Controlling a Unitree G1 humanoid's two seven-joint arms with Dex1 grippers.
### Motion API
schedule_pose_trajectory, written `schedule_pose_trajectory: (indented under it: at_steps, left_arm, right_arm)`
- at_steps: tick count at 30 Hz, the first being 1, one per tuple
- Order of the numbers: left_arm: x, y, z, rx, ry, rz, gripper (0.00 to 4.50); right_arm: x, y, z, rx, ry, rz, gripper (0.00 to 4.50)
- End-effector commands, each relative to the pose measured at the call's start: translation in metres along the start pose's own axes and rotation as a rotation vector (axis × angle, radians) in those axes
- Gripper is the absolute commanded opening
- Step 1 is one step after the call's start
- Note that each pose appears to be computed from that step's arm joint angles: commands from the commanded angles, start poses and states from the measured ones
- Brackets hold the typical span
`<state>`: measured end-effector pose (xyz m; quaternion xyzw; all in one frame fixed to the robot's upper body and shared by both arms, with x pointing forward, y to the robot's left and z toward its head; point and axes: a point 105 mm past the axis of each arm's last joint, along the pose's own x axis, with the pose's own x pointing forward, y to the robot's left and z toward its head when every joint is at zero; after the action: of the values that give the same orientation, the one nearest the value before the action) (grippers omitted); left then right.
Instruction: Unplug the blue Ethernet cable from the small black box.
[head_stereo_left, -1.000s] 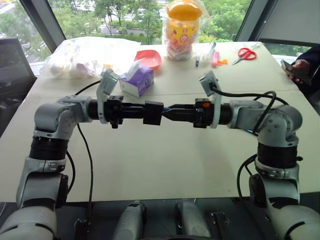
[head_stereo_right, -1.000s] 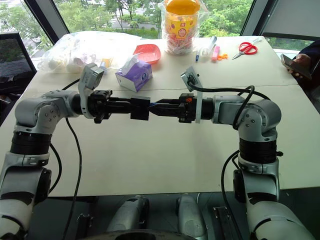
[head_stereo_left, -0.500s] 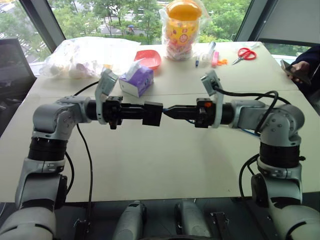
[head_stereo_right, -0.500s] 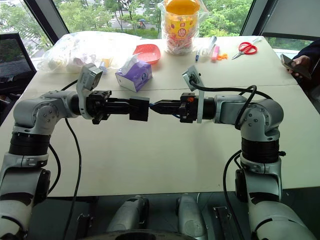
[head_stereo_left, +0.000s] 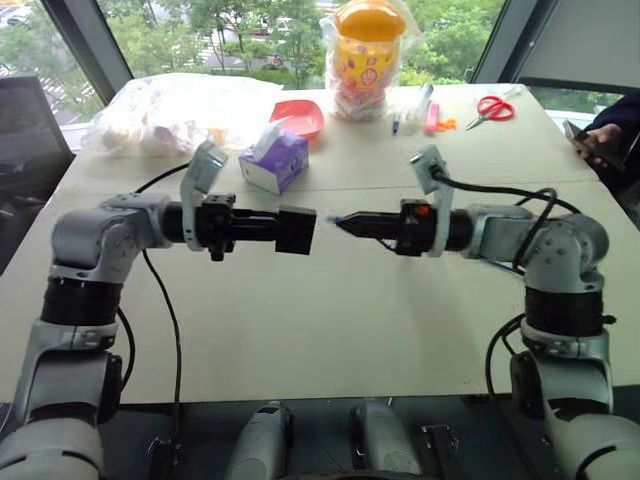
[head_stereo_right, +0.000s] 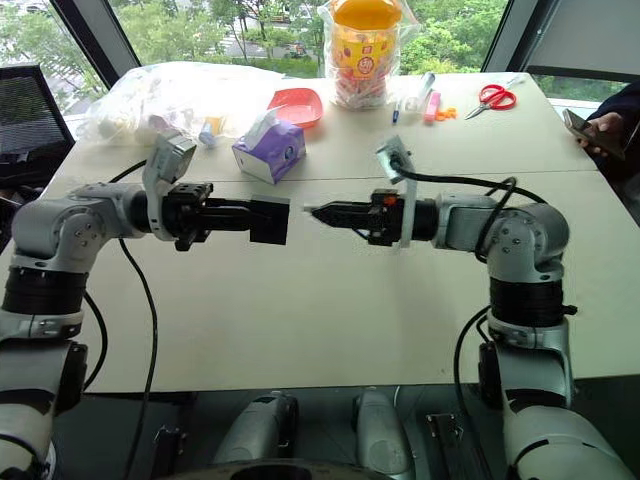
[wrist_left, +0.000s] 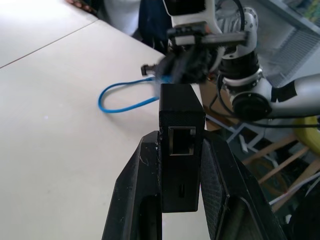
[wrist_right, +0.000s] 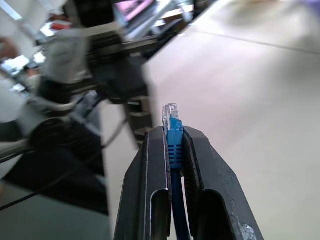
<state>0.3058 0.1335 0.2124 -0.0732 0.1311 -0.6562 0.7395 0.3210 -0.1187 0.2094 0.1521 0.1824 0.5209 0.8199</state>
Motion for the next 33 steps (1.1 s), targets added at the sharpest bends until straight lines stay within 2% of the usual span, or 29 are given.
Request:
schedule_pose_trajectory:
  at_steps: [1, 4, 6, 9, 11, 13, 17, 22, 23, 28, 33]
  left_arm:
    - [-0.006, -0.006, 0.01, 0.045, -0.017, -0.004, 0.43]
    - [-0.01, -0.004, 0.01, 0.049, -0.017, 0.015, 0.43]
    - [-0.008, 0.003, 0.001, 0.1, 0.026, 0.057, 0.43]
    - [0.019, 0.028, -0.016, 0.245, -0.005, 0.197, 0.43]
    - [0.031, 0.042, -0.019, 0.326, -0.042, 0.308, 0.43]
    - [0.04, 0.045, -0.026, 0.386, -0.055, 0.336, 0.43]
    - [0.055, 0.054, -0.038, 0.424, -0.124, 0.412, 0.43]
    - [0.06, 0.059, -0.045, 0.464, -0.144, 0.45, 0.43]
    - [0.06, 0.06, -0.046, 0.462, -0.147, 0.456, 0.43]
    - [0.061, 0.07, -0.057, 0.48, -0.15, 0.51, 0.43]
    - [0.061, 0.081, -0.076, 0.429, -0.143, 0.558, 0.43]
  right_arm:
    - [-0.014, -0.008, 0.007, -0.026, -0.038, -0.033, 0.02]
    - [-0.026, -0.02, 0.004, -0.028, -0.035, -0.092, 0.02]
    - [-0.027, -0.033, 0.0, -0.109, -0.015, -0.189, 0.02]
    - [-0.021, -0.096, -0.011, -0.271, 0.017, -0.619, 0.02]
    - [-0.02, -0.11, -0.016, -0.321, 0.031, -0.727, 0.02]
    - [-0.017, -0.117, -0.019, -0.335, 0.026, -0.781, 0.02]
    - [-0.012, -0.122, -0.026, -0.34, 0.004, -0.859, 1.64]
    - [-0.018, -0.118, -0.016, -0.32, -0.059, -0.896, 4.13]
    - [-0.021, -0.116, -0.011, -0.308, -0.087, -0.896, 4.37]
    - [-0.034, -0.089, 0.019, -0.245, -0.244, -0.835, 4.37]
    - [-0.029, -0.056, 0.031, -0.24, -0.286, -0.722, 4.37]
